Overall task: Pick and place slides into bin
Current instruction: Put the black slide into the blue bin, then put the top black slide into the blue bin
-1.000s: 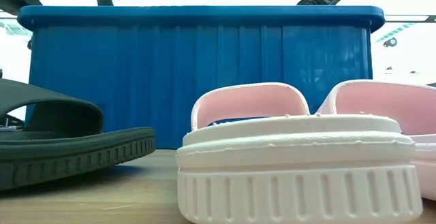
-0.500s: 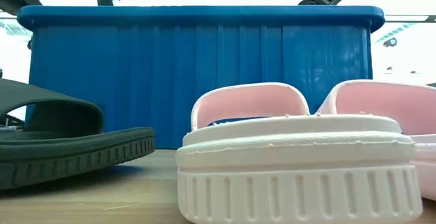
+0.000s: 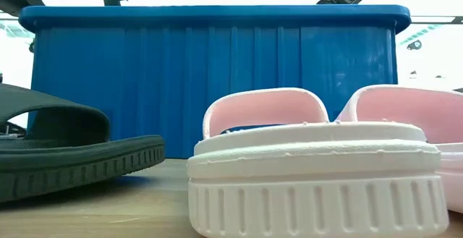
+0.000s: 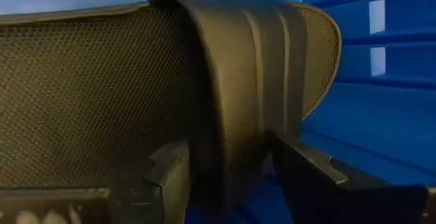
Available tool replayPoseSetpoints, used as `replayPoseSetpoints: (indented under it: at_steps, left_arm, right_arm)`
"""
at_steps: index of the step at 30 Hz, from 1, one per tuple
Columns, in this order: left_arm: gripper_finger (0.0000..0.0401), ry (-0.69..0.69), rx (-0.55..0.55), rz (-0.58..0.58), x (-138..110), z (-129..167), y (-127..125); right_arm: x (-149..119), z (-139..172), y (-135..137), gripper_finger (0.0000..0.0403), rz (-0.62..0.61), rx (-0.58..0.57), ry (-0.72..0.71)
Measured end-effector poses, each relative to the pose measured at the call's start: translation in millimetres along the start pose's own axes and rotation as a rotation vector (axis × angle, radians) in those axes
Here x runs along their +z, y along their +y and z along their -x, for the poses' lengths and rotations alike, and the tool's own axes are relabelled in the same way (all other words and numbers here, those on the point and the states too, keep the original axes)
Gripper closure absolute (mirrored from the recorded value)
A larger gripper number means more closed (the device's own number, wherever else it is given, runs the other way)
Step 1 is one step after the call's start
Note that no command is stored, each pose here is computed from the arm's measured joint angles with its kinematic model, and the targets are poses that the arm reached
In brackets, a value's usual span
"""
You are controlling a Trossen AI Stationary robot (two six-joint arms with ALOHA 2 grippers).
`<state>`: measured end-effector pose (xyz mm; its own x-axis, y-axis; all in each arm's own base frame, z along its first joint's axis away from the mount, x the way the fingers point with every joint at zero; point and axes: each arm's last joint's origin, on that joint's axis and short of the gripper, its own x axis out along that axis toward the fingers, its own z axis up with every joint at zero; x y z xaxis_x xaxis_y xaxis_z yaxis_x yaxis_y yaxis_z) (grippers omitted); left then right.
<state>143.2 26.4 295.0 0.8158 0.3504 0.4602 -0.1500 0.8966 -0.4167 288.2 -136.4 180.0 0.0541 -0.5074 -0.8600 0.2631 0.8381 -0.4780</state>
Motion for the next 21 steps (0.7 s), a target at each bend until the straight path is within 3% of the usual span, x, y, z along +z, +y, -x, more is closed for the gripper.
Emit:
replayPoseSetpoints:
  at_steps: [21]
  left_arm:
    - [0.0276, 0.000, 0.000, 0.000, -0.1, -0.1, 0.0]
  right_arm:
    - [-4.1, 28.8, -9.9, 0.0218, -0.096, 0.091, -0.104]
